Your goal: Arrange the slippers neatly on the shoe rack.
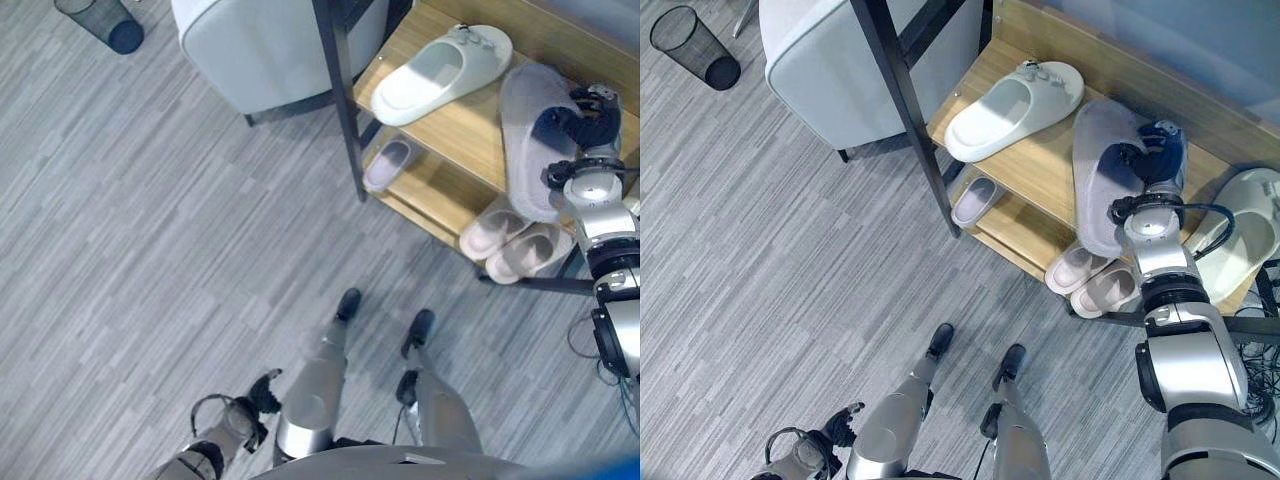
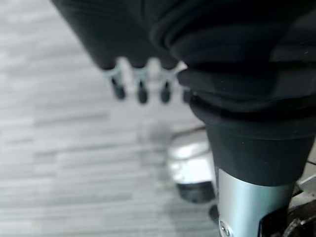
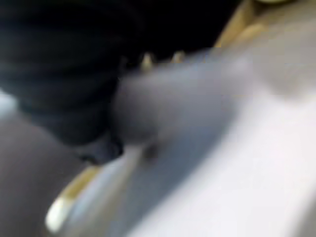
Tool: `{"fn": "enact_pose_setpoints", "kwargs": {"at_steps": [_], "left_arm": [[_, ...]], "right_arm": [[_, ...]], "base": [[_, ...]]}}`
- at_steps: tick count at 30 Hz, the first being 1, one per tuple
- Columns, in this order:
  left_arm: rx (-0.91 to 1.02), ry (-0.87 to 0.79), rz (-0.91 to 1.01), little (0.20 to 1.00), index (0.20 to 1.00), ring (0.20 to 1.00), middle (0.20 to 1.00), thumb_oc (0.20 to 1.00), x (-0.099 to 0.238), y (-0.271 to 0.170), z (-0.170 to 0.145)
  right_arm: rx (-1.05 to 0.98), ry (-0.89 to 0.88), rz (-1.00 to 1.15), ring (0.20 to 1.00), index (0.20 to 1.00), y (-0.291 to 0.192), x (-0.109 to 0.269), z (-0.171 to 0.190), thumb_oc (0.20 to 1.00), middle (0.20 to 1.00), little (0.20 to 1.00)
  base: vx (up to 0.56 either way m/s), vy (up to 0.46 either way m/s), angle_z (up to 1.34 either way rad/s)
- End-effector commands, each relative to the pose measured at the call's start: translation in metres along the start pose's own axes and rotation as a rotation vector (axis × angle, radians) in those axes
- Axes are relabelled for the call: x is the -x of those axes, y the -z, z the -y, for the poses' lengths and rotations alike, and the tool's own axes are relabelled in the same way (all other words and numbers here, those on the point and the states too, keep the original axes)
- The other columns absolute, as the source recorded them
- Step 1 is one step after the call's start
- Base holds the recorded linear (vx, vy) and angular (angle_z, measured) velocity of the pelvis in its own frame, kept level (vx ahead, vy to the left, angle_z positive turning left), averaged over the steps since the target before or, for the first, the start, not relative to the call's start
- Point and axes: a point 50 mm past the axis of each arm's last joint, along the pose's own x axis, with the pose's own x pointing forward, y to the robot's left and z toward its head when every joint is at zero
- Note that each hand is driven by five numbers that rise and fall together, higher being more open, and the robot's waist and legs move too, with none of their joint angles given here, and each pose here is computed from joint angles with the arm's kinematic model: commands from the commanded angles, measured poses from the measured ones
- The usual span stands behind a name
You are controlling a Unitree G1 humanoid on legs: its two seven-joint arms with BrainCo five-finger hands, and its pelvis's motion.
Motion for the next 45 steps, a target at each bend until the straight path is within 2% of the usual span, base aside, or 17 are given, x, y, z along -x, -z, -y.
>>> {"fn": "enact_pose_setpoints", "kwargs": {"at_steps": [1, 3, 7, 9, 11, 17, 18, 26, 32, 35, 38, 45], "left_arm": [[0.022, -0.02, 0.036, 1.0, 1.0, 1.0, 1.0, 1.0, -0.003, -0.011, -0.003], [0.017, -0.015, 0.05, 1.0, 1.0, 1.0, 1.0, 1.0, -0.003, -0.014, -0.001], [0.055, -0.027, 0.032, 1.0, 1.0, 1.0, 1.0, 1.0, -0.003, -0.011, -0.004], [0.102, -0.032, -0.015, 1.0, 1.0, 1.0, 1.0, 1.0, -0.001, -0.001, -0.001], [0.108, -0.027, -0.034, 1.0, 1.0, 1.0, 1.0, 1.0, 0.0, 0.003, 0.002], [0.143, 0.002, -0.108, 1.0, 1.0, 1.0, 1.0, 1.0, 0.004, 0.019, 0.009], [0.166, -0.003, -0.125, 1.0, 1.0, 1.0, 1.0, 1.0, 0.006, 0.025, 0.009], [0.173, -0.012, -0.166, 1.0, 1.0, 1.0, 1.0, 1.0, 0.011, 0.039, 0.008], [0.197, -0.045, -0.177, 1.0, 1.0, 1.0, 1.0, 1.0, 0.013, 0.043, 0.003], [0.216, -0.061, -0.173, 1.0, 1.0, 1.0, 1.0, 1.0, 0.013, 0.043, 0.002], [0.248, -0.081, -0.142, 1.0, 1.0, 1.0, 1.0, 1.0, 0.007, 0.031, -0.004], [0.277, -0.104, -0.085, 1.0, 1.0, 1.0, 1.0, 1.0, 0.005, 0.018, 0.0]], "right_arm": [[0.071, 0.061, 0.129, 0.2, 0.2, -0.006, 0.008, 0.023, 0.2, 0.2, 0.2], [-0.117, 0.223, 0.166, 0.2, 0.2, -0.011, 0.016, 0.046, 0.2, 0.2, 0.2], [-0.15, 0.226, 0.199, 0.2, 0.2, -0.002, 0.041, 0.053, 0.2, 0.2, 0.2], [-0.099, 0.107, 0.213, 0.2, 0.2, 0.009, 0.07, 0.042, 0.2, 0.2, 0.2], [-0.117, 0.071, 0.203, 0.2, 0.2, 0.014, 0.081, 0.037, 0.2, 0.2, 0.2], [-0.26, -0.192, 0.113, 0.2, 0.2, 0.031, 0.136, -0.002, 0.2, 0.2, 0.2], [-0.254, -0.293, 0.132, 0.2, 0.2, 0.027, 0.147, -0.012, 0.2, 0.2, 0.2], [-0.259, -0.512, 0.275, 0.2, 0.2, -0.005, 0.163, -0.043, 0.2, 0.2, 0.2], [-0.193, -0.705, 0.262, 0.2, 0.2, 0.003, 0.19, -0.058, 0.2, 0.2, 0.2], [-0.129, -0.772, 0.178, 0.2, 0.2, 0.024, 0.202, -0.064, 0.2, 0.2, 0.2], [-0.089, -0.796, -0.049, 0.2, 0.2, 0.07, 0.214, -0.074, 0.2, 0.2, 0.2], [-0.044, -0.791, -0.2, 0.2, 0.2, 0.104, 0.226, -0.072, 0.2, 0.2, 0.2]], "base": [[-0.02, 0.032, 0.03], [-0.01, 0.019, 0.01], [-0.01, 0.03, -0.02], [0.01, 0.029, -0.04], [0.0, 0.019, -0.02], [0.0, 0.065, -0.16], [0.0, 0.094, -0.25], [0.0, 0.053, -0.08], [0.01, 0.055, 0.12], [0.02, -0.026, -0.11], [0.07, -0.163, -0.5], [0.05, -0.122, 0.56]]}}
